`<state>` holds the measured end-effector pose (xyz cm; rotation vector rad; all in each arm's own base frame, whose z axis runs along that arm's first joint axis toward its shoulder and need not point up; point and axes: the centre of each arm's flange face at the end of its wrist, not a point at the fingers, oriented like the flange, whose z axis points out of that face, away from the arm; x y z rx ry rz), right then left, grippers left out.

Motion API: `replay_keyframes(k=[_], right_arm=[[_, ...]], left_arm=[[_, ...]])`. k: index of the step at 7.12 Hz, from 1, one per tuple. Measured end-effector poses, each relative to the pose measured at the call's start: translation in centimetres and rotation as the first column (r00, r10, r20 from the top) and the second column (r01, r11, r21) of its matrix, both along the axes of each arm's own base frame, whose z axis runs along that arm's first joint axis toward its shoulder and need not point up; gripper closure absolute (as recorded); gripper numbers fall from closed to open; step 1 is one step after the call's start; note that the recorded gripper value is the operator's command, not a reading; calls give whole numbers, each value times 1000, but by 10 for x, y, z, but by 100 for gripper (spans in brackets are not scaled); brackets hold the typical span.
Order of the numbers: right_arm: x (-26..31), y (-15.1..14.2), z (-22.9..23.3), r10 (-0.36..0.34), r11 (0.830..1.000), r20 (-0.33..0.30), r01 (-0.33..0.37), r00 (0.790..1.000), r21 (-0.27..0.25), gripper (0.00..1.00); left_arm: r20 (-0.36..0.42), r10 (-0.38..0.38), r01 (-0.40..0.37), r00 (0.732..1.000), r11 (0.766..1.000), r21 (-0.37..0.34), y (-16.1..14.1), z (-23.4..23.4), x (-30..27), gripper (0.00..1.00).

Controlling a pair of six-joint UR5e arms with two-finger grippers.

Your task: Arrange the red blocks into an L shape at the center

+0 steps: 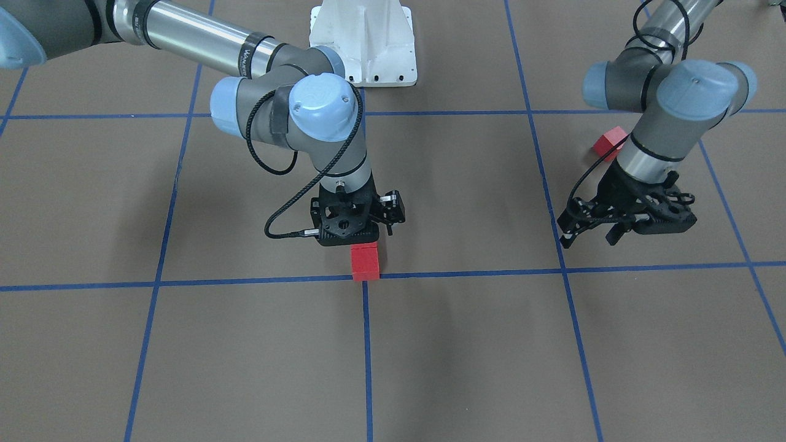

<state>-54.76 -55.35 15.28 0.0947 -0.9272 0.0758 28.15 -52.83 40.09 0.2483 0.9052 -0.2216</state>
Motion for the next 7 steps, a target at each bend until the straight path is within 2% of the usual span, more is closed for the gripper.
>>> replay_keyframes(k=[2,4,5,6,7], right_arm=[[39,-16,7,9,1000,0,-9,1000,-21,1],[67,-30,28,28,999,-15,-28,999,-21,1],[90,-34,45,19,1000,-22,-19,1000,10,1],[118,-32,65,0,999,-26,1,1000,45,1],[137,-31,79,-8,998,-29,10,1000,59,1]], left_arm=[[49,-2,5,999,999,-52,59,31,-45,1],[118,-15,30,993,991,-127,106,77,-81,0],[148,-42,66,988,984,-166,123,100,-95,0],[142,-92,120,986,972,-203,137,115,-106,0],[115,-156,181,981,950,-253,147,123,-111,0]])
